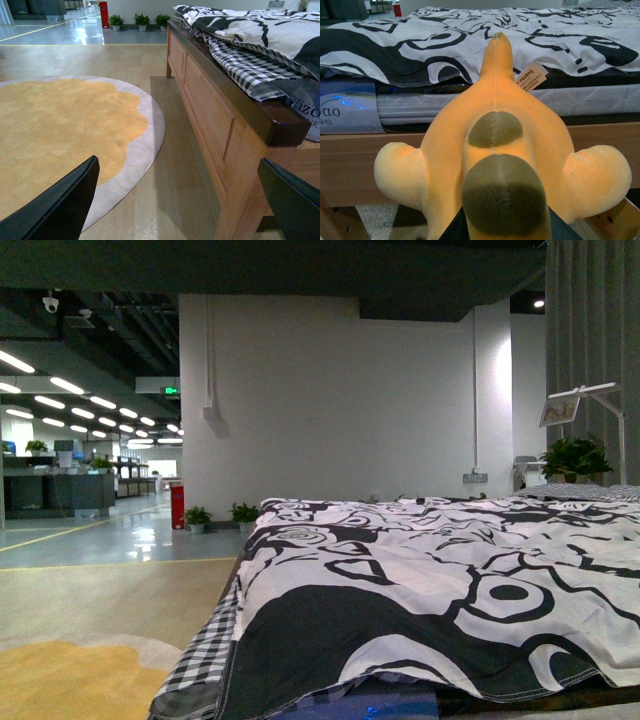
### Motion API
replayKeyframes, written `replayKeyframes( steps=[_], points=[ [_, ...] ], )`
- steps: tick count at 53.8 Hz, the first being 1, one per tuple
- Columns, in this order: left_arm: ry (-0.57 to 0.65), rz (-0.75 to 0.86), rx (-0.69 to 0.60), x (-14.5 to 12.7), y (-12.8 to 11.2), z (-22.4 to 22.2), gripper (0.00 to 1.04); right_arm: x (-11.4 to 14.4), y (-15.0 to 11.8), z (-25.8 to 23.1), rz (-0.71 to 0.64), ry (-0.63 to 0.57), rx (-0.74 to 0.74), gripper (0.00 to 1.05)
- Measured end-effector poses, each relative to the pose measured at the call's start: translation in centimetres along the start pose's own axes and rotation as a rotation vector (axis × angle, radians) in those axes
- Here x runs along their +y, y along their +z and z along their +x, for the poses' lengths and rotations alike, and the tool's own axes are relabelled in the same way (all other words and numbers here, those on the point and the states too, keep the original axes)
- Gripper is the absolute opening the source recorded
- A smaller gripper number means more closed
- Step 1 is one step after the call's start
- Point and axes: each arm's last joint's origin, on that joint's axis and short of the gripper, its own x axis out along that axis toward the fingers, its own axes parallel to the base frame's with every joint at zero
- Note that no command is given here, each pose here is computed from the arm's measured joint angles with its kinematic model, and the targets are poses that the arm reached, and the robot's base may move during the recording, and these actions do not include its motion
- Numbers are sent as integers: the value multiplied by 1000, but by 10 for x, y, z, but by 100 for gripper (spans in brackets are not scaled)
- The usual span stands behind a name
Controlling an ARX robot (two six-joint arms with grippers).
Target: Put away toys
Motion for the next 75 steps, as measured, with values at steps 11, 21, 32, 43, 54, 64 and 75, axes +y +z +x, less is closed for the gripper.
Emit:
replayKeyframes(
  steps=[11, 21, 32, 43, 54, 64, 75],
  points=[
    [3, 0, 0, 0, 0, 0, 98, 1, 0, 0, 0, 10, 0, 7],
    [-1, 0, 0, 0, 0, 0, 98, 0, 0, 0, 0, -5, 0, 7],
    [0, 0, 0, 0, 0, 0, 98, 0, 0, 0, 0, 0, 0, 7],
    [0, 0, 0, 0, 0, 0, 98, 0, 0, 0, 0, 0, 0, 7],
    [0, 0, 1, 0, 0, 0, 98, 0, 0, 0, 0, 0, 1, 7],
    [0, 0, 0, 0, 0, 0, 98, 0, 0, 0, 0, 0, 1, 7],
    [0, 0, 0, 0, 0, 0, 98, 0, 0, 0, 0, 0, 1, 7]
  ],
)
